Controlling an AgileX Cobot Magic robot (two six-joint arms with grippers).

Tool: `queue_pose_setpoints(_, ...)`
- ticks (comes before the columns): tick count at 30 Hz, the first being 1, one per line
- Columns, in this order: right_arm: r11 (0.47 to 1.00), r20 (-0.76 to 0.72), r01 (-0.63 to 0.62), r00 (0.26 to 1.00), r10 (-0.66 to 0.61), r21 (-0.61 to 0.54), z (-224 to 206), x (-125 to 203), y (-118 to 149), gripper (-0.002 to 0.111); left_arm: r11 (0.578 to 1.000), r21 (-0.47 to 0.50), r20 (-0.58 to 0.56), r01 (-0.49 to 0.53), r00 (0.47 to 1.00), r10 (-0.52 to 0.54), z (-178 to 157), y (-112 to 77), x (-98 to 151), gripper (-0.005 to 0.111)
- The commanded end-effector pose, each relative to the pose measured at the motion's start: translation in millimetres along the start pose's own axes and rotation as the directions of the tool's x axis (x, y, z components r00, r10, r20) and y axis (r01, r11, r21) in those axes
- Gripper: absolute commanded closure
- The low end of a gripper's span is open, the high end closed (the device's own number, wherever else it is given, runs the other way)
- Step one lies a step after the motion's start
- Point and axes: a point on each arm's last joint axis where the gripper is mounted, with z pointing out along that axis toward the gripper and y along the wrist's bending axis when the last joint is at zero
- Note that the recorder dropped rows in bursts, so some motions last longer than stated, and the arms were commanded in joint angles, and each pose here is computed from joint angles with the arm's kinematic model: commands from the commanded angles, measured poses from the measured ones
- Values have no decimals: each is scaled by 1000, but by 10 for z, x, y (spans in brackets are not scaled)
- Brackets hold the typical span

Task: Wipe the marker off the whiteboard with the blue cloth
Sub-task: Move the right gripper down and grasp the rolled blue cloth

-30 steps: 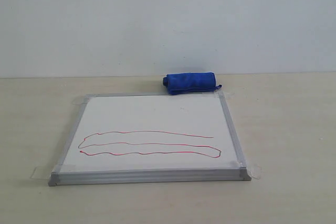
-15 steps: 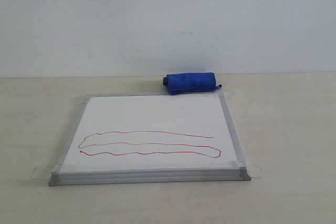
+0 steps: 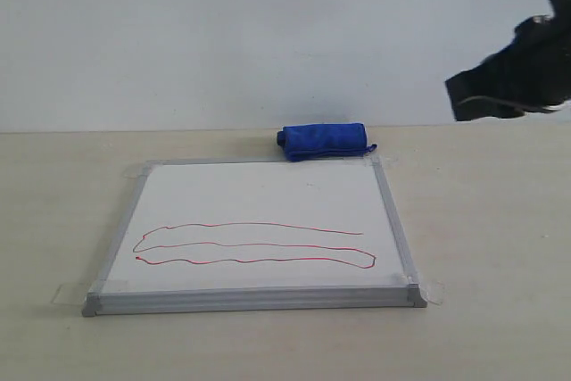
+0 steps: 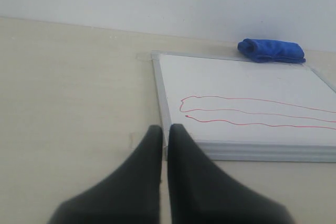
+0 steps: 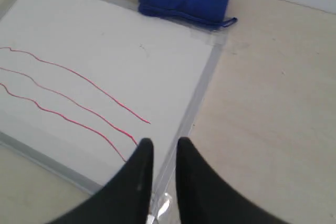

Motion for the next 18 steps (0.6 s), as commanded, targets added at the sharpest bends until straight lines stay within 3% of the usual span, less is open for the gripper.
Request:
queue_pose_setpoints(1, 995, -69, 48, 996, -54, -83, 486, -321, -31, 70, 1000, 4, 8, 9, 1000, -9, 1, -2, 0, 103)
queue_pose_setpoints(3, 995, -104, 0, 995, -11, -103, 707, -501, -104, 64, 1000, 4, 8, 9, 1000, -9, 1, -2, 0, 103)
queue_pose_setpoints(6, 995, -172, -70, 984, 55, -78, 1015, -721, -251, 64, 1000, 4, 8, 9, 1000, -9, 1, -2, 0, 103)
queue_pose_setpoints(10, 995, -198, -47, 980, 29, -88, 1383, -949, -392, 64, 1000, 4, 8, 9, 1000, -9, 1, -2, 0, 103)
queue_pose_setpoints(18, 985, -109, 171, 980, -167, 29, 2048, -1209, -449, 63, 1000, 4, 8, 9, 1000, -9, 1, -2, 0, 103)
